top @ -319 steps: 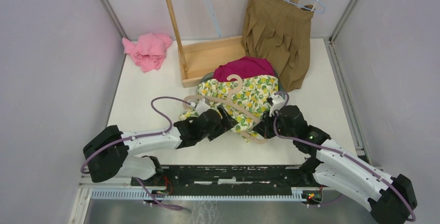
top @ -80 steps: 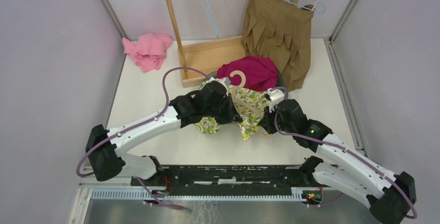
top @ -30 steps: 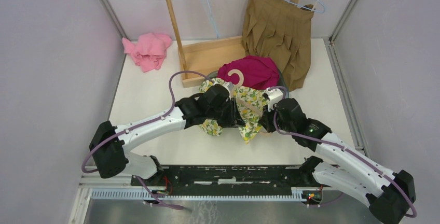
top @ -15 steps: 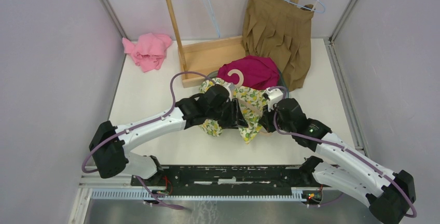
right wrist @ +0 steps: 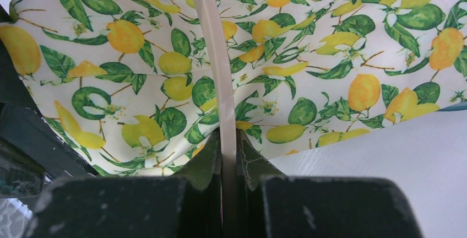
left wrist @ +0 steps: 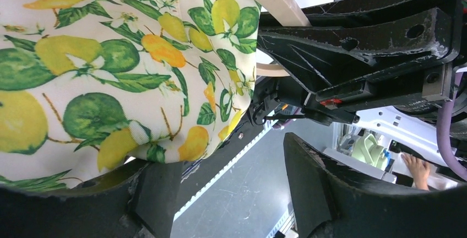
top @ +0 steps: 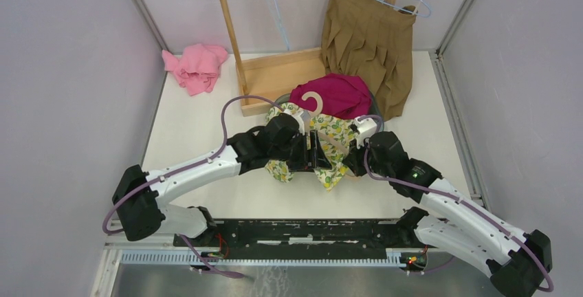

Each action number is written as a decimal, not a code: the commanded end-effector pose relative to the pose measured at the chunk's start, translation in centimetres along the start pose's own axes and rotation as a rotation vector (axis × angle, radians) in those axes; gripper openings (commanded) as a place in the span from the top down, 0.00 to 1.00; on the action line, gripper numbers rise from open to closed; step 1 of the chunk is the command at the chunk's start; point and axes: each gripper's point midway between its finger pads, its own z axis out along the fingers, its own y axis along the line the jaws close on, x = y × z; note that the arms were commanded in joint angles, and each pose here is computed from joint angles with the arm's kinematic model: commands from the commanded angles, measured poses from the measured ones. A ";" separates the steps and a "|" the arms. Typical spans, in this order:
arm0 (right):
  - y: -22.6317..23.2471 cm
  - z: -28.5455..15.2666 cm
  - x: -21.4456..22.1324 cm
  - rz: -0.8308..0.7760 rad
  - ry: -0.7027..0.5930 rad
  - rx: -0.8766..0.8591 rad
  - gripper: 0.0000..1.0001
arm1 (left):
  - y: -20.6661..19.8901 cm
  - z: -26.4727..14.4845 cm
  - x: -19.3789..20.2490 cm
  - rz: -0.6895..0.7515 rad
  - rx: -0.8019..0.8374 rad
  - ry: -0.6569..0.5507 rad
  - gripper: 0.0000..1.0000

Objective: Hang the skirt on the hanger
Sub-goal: Hang the skirt on the hanger.

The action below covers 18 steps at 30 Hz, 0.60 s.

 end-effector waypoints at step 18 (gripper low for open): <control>-1.2 -0.1 -4.2 0.042 -0.158 0.084 0.99 | 0.5 -1.0 -1.8 0.087 -0.054 -0.076 0.01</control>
